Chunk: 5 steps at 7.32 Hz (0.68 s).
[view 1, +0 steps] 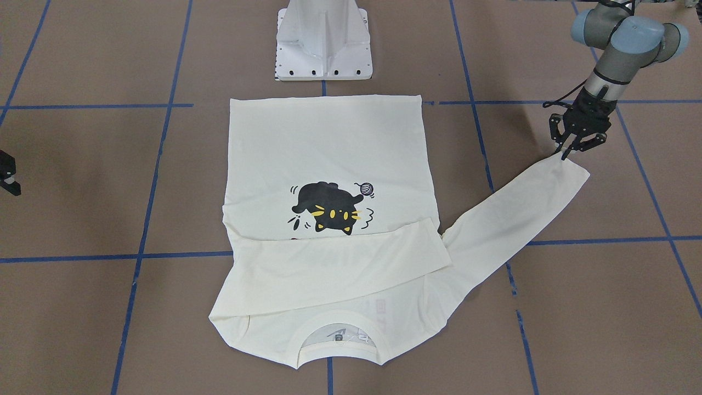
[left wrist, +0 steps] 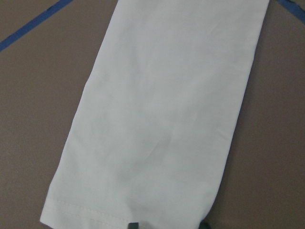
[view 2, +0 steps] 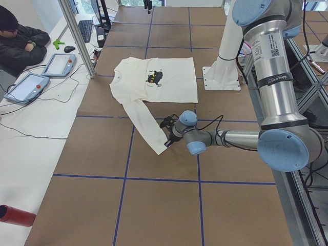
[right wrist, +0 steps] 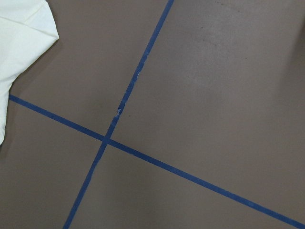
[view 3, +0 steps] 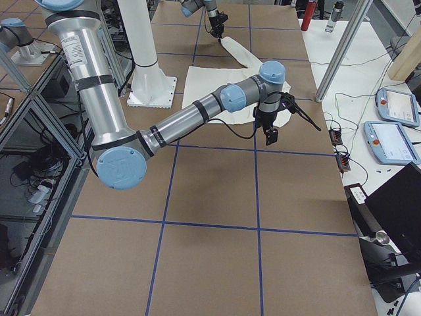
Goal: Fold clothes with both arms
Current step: 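Reach the left gripper to the other sleeve cuff and grasp it, then fold the grasped sleeve with the left gripper across the shirt chest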
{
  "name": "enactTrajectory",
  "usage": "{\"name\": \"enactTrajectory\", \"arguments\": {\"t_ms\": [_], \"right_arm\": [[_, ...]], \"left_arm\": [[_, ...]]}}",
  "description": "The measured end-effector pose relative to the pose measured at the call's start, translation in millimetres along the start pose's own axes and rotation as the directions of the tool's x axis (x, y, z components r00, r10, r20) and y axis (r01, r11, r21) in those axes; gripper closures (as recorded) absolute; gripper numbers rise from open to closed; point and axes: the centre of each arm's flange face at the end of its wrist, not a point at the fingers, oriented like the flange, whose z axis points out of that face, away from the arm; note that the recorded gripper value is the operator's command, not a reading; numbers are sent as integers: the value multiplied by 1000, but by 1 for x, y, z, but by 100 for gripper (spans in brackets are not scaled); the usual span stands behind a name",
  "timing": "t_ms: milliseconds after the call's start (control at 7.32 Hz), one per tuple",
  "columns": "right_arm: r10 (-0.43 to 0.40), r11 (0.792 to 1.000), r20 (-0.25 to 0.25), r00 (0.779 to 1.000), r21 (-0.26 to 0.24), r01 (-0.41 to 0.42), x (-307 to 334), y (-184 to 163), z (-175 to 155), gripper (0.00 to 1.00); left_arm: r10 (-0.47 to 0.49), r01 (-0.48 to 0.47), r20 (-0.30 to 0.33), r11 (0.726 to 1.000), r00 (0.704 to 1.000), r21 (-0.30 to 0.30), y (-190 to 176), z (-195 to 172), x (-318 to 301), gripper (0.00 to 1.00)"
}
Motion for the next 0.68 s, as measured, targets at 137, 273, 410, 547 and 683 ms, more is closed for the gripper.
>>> {"name": "enactTrajectory", "arguments": {"t_ms": [137, 273, 410, 547, 683], "right_arm": [[4, 1000, -1, 1000, -5, -4, 2, 1, 2, 0], [9, 1000, 0, 1000, -11, -9, 5, 3, 5, 0], [14, 1000, -1, 1000, -16, -14, 7, 5, 7, 0], [19, 1000, -2, 1000, -22, -19, 9, 8, 10, 0], [24, 999, -3, 1000, -29, -24, 13, 12, 13, 0]], "left_arm": [[3, -3, -5, 1000, 1000, 27, -10, -8, 4, 100], [5, -5, -6, 997, 1000, 71, -27, -22, 10, 100], [0, 0, -2, 993, 1000, 122, -51, -34, 14, 100], [-18, 17, 9, 985, 1000, 173, -89, -41, 14, 100], [-49, 42, 30, 977, 998, 209, -133, -46, 12, 100]]}}
